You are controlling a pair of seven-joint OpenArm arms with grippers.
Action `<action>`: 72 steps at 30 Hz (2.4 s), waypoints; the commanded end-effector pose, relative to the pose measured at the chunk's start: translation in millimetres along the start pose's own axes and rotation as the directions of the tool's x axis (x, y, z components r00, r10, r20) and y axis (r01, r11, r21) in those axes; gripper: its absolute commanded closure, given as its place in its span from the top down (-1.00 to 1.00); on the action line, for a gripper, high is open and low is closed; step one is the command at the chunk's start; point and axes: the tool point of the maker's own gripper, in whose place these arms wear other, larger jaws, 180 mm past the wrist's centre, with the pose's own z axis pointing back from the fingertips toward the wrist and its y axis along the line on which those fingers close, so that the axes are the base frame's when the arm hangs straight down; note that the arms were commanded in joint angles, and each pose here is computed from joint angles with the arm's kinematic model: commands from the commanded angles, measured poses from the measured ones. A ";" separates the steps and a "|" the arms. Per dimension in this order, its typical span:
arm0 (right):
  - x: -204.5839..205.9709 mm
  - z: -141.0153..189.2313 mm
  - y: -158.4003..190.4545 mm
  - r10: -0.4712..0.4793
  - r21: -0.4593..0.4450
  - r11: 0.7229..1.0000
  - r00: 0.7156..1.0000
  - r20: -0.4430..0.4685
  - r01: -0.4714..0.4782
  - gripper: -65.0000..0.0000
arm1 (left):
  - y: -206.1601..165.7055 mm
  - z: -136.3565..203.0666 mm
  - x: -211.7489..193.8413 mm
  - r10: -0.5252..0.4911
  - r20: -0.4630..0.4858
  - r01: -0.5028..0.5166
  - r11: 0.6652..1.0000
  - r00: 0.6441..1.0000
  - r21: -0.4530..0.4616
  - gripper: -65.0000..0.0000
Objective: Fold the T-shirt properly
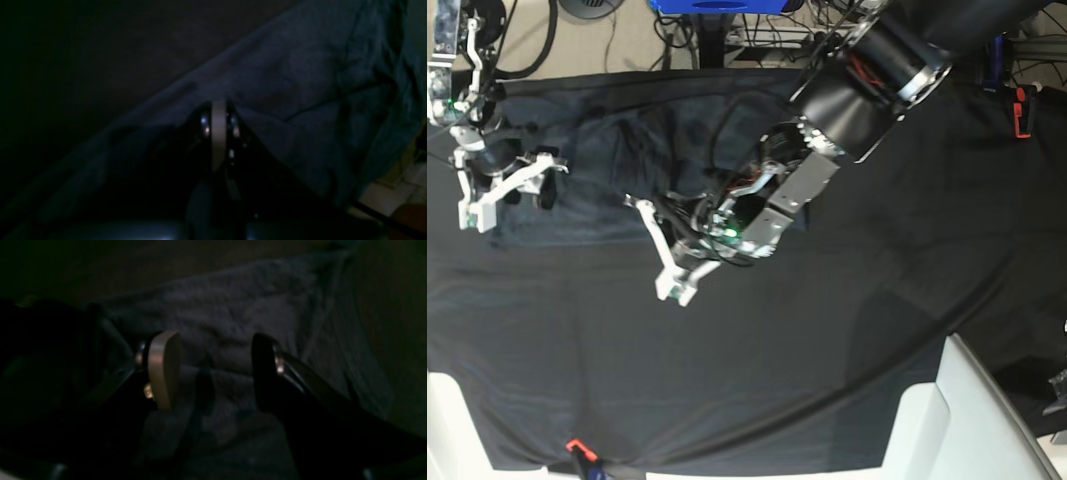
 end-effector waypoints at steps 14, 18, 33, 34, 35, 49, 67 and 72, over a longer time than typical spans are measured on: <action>-12.6 39.5 55.9 0.247 0.220 0.949 0.966 -0.080 -0.225 0.01 | 62.5 98.4 54.0 0.101 0.316 -0.117 0.993 0.944 0.033 -1.00; -34.9 42.8 85.1 0.300 0.318 0.914 0.947 -0.117 -0.251 0.14 | 156.6 160.5 -15.9 0.173 0.334 -0.256 0.941 0.927 0.223 -1.00; -97.9 47.6 140.2 0.353 0.485 0.849 0.908 -0.227 -0.209 0.20 | 251.7 291.9 -157.6 0.211 0.391 -0.388 0.802 0.896 0.455 -1.00; -100.9 44.9 140.1 0.347 0.483 0.852 0.908 -0.237 -0.200 0.20 | 251.4 291.6 -157.7 0.212 0.392 -0.389 0.802 0.895 0.454 -1.00; -102.5 42.7 141.2 0.338 0.483 0.855 0.910 -0.241 -0.190 0.20 | 251.4 291.6 -157.7 0.212 0.392 -0.389 0.802 0.895 0.454 -1.00; -112.1 34.3 136.6 0.310 0.471 0.867 0.916 -0.257 -0.161 -0.47 | 249.7 290.8 -163.5 0.221 0.381 -0.390 0.800 0.898 0.456 -1.00; -129.5 45.5 131.8 0.302 0.466 0.874 0.906 -0.297 -0.138 -0.98 | 257.9 285.5 -181.2 0.269 0.359 -0.420 0.782 0.894 0.460 -1.00; -133.2 47.9 130.2 0.303 0.464 0.875 0.903 -0.306 -0.136 -0.98 | 258.1 285.5 -180.5 0.268 0.360 -0.420 0.782 0.894 0.460 -1.00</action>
